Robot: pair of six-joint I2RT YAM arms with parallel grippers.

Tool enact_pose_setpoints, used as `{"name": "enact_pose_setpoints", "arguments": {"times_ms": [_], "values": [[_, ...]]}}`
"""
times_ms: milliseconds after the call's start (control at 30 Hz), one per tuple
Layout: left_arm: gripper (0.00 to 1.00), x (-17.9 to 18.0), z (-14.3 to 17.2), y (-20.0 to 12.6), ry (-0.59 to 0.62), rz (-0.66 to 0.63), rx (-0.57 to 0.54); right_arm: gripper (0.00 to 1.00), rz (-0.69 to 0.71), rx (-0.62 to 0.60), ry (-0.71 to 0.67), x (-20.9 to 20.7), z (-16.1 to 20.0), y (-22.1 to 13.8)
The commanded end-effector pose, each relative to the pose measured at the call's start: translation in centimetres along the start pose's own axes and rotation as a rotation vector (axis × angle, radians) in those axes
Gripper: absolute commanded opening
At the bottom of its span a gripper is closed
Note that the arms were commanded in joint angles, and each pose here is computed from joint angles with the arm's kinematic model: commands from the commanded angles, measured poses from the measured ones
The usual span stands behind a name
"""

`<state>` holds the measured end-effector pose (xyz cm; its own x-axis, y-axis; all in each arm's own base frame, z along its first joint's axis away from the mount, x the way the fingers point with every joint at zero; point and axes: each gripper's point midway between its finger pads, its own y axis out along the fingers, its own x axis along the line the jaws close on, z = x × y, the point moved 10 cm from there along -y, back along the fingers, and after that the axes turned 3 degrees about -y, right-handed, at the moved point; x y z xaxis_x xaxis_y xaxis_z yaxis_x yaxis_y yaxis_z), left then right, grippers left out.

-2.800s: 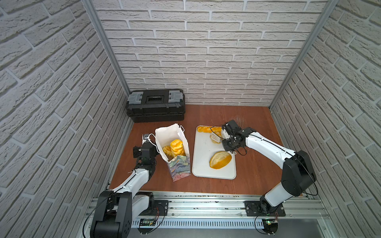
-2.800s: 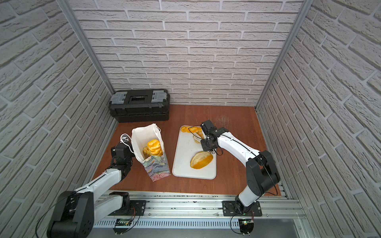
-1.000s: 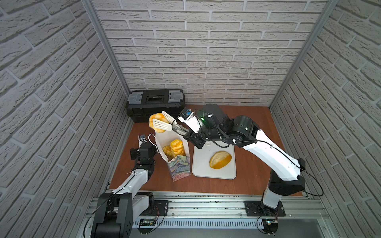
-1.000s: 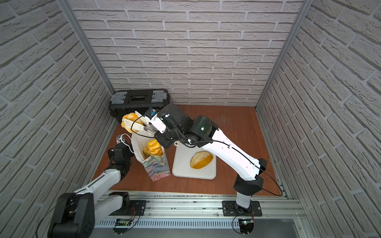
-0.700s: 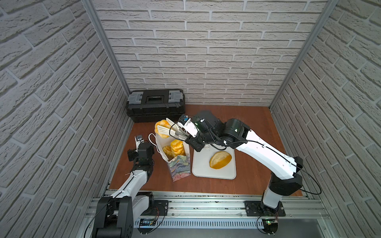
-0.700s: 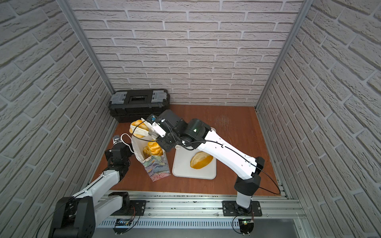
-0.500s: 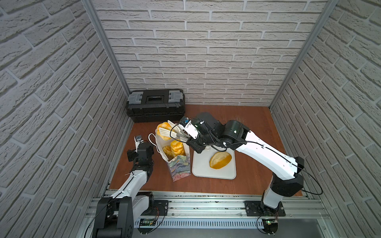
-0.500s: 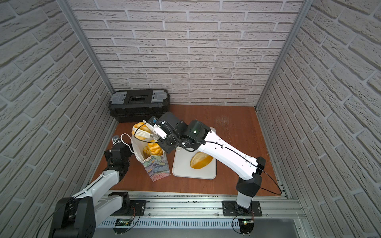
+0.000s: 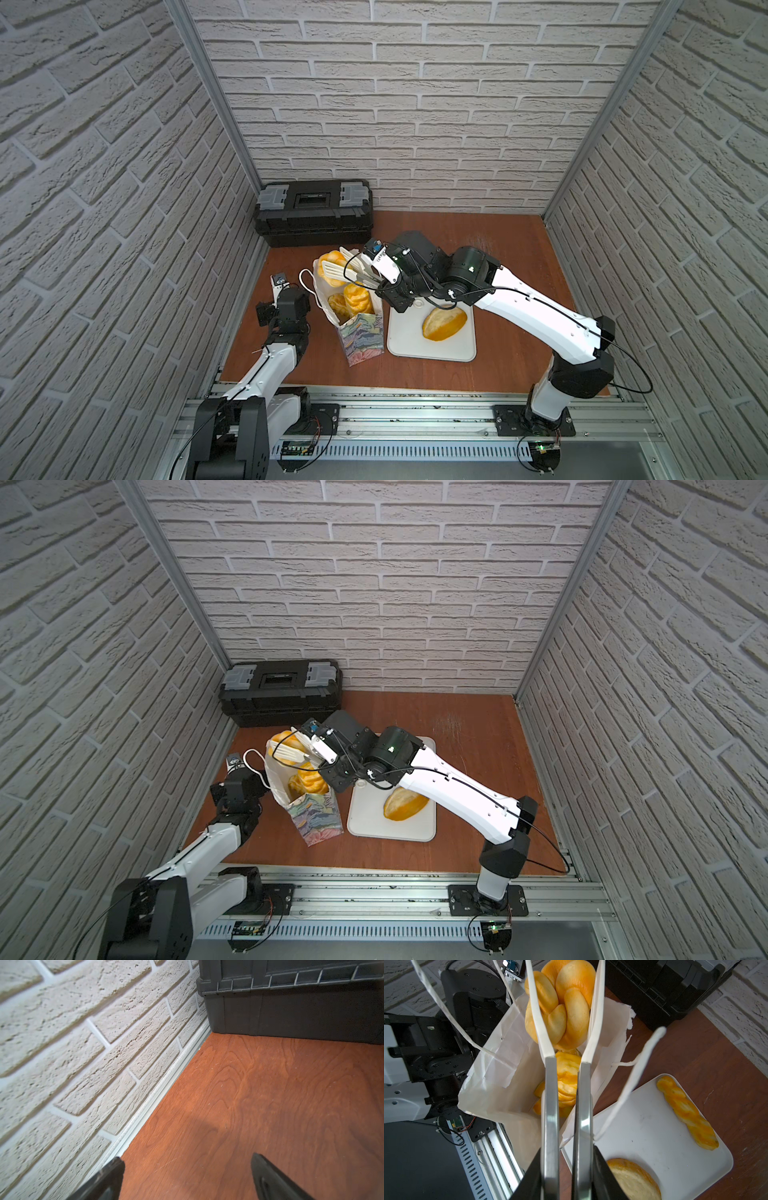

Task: Pack bread into a paper bag
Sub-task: Place the fake bread in the paper bag.

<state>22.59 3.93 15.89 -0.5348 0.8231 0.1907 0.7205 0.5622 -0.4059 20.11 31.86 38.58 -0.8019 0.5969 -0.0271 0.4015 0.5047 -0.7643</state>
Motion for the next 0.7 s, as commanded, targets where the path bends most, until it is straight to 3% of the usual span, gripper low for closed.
{"name": "enact_pose_setpoints", "arguments": {"times_ms": [0, 267, 667], "values": [[0.98, 0.4, 0.0, -0.1, -0.028, -0.016, -0.018, 0.35, -0.018, -0.121, 0.026, 0.0, -1.0, -2.2], [0.98, 0.3, -0.1, -0.2, -0.028, -0.010, -0.020, 0.54, -0.023, -0.128, 0.030, 0.0, -0.7, -2.3], [0.98, 0.2, 0.0, -0.1, -0.027, -0.004, -0.018, 0.54, -0.023, -0.220, 0.008, -0.2, -1.7, -4.8]]}}
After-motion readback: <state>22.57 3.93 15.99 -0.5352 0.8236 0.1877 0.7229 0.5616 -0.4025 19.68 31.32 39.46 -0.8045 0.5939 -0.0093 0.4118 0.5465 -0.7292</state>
